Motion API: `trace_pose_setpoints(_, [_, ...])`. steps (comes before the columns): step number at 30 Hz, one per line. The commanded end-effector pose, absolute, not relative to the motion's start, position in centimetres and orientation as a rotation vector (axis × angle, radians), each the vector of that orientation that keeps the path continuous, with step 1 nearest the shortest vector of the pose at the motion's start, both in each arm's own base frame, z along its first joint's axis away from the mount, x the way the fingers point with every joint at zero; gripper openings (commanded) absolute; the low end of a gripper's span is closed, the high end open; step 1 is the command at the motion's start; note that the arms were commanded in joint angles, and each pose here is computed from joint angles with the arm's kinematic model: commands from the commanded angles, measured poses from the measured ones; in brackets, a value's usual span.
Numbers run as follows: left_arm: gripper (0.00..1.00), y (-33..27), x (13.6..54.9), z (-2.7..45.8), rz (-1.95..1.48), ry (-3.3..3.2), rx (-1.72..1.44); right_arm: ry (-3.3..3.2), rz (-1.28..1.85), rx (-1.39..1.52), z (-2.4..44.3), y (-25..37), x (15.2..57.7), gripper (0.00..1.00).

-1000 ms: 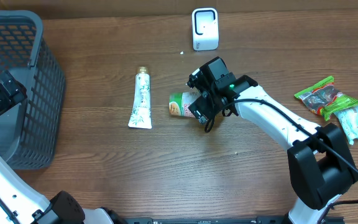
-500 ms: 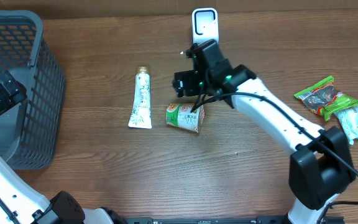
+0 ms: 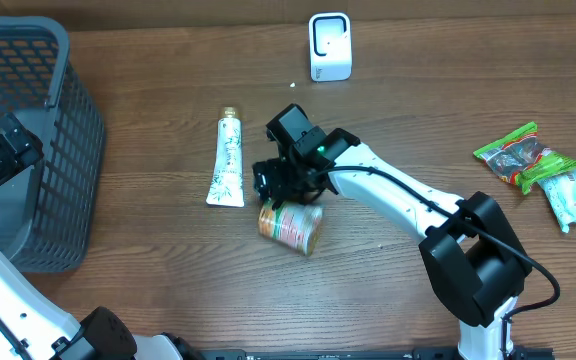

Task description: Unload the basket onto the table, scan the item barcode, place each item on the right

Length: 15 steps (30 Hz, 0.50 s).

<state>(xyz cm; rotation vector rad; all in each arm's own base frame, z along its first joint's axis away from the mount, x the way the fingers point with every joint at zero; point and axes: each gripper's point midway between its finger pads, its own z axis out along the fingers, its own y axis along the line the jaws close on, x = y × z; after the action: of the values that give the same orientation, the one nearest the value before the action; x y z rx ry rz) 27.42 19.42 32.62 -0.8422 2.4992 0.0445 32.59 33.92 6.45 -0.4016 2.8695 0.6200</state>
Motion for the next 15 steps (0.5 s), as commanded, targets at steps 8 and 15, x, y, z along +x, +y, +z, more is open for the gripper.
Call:
trace_pose_setpoints(8, [1.00, 19.4, 27.4, 32.7, 0.046, 2.502, -0.821, 2.708, 0.572, -0.958, 10.0, 32.4, 32.9, 1.00])
trace_pose_setpoints(15, [1.00, 19.4, 27.4, 32.7, 0.046, 2.502, -0.821, 2.636, 0.508, -1.274, 9.3, 31.3, 31.4, 1.00])
